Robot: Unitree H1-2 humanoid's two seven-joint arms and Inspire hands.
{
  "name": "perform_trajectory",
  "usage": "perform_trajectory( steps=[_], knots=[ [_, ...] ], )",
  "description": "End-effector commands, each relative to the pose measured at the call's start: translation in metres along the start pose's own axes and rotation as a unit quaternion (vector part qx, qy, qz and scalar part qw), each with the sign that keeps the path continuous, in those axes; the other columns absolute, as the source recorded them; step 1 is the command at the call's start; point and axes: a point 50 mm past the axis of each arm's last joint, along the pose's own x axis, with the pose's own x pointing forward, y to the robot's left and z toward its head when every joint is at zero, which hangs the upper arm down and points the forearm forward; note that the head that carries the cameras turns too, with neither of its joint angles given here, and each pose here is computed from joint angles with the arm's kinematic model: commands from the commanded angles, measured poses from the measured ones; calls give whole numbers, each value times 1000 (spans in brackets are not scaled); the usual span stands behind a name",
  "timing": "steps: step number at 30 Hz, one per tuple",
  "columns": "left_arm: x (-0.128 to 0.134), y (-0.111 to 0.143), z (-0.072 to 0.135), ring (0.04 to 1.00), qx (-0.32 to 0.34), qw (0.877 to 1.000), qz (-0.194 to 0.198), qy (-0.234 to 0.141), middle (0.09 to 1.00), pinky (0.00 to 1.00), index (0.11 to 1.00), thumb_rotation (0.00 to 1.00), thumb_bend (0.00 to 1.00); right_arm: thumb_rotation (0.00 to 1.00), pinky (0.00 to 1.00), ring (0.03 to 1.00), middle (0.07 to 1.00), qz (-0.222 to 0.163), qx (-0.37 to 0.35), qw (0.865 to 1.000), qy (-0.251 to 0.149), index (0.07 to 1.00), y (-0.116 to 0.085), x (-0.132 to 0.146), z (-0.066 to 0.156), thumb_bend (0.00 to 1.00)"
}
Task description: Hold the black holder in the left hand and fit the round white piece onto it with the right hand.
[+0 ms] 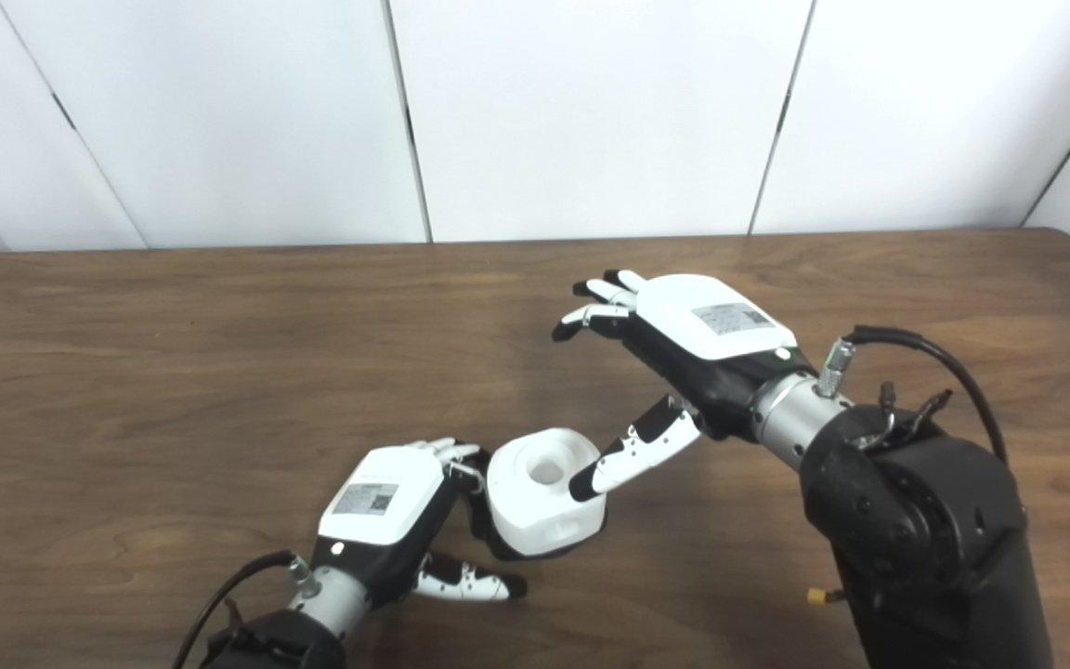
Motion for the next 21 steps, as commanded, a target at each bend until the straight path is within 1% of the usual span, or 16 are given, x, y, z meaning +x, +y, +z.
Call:
perform_trajectory(
  steps=[1, 4, 9, 13, 19, 21],
  knots=[
    [-19, -17, -29, 891, -11, 992, -100, 76, 858, 869, 814, 327, 936, 485, 874, 1000, 956, -44, -12, 999, -8, 811, -15, 0, 1, 1000],
    [-24, -3, -33, 886, -21, 992, -90, 81, 854, 842, 815, 285, 950, 499, 857, 1000, 951, -45, -13, 999, -6, 811, -14, 2, 0, 1000],
    [-32, 14, -42, 858, -32, 995, -52, 78, 837, 777, 798, 250, 963, 504, 848, 1000, 949, -47, -9, 999, -6, 811, -13, 4, -1, 1000],
    [-39, 20, -51, 843, -50, 996, 7, 77, 824, 764, 787, 219, 990, 494, 859, 1000, 948, -47, -6, 999, -4, 809, -13, 5, -3, 1000],
    [-48, 21, -62, 849, -78, 990, 84, 84, 833, 783, 805, 196, 982, 529, 856, 1000, 948, -45, -9, 999, -3, 809, -12, 5, -7, 1000],
    [-52, 21, -65, 835, -85, 987, 107, 90, 827, 777, 809, 195, 979, 518, 879, 1000, 950, -44, -7, 999, -2, 813, -12, 5, -8, 1000]
  ],
)
